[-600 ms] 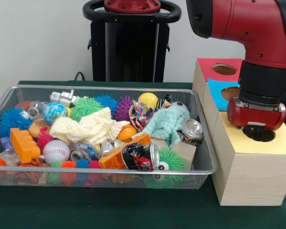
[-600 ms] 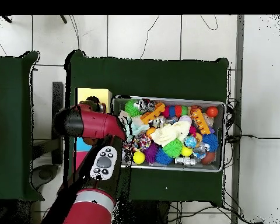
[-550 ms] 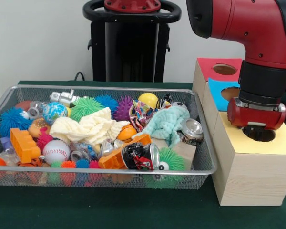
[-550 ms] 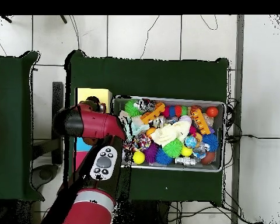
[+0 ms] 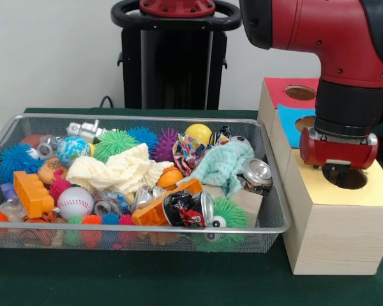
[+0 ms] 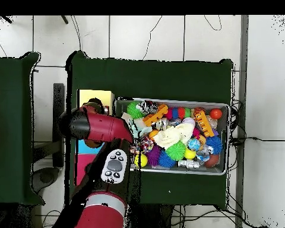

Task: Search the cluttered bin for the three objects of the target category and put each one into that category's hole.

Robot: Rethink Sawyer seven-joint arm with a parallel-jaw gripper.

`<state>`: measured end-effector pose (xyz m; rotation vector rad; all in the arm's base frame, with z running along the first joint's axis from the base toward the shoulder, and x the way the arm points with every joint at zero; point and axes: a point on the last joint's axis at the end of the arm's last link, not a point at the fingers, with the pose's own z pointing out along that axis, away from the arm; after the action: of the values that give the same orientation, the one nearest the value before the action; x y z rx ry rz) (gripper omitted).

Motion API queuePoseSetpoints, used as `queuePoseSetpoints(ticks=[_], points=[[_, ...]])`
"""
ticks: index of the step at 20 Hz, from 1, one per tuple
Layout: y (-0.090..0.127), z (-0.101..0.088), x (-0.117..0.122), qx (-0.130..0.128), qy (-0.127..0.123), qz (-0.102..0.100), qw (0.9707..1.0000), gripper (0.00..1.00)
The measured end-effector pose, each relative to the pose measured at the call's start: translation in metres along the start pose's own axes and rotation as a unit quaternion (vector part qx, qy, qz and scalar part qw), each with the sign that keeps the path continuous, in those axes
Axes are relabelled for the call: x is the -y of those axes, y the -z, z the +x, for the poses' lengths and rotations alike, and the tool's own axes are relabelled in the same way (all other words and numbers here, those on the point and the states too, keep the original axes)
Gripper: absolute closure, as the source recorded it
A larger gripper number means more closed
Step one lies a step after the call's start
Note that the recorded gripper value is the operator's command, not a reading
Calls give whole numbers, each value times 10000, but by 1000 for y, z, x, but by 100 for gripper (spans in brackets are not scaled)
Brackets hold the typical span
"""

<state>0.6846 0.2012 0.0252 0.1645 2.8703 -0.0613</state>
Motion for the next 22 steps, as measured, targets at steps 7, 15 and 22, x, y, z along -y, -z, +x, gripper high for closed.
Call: queuePoseSetpoints(ticks=[7, 15, 22], points=[[13, -1, 7, -75, -199, -168, 9996, 100], [31, 1, 9, -113, -318, -298, 9990, 100], [40, 4, 8, -126, -326, -328, 9989, 100]])
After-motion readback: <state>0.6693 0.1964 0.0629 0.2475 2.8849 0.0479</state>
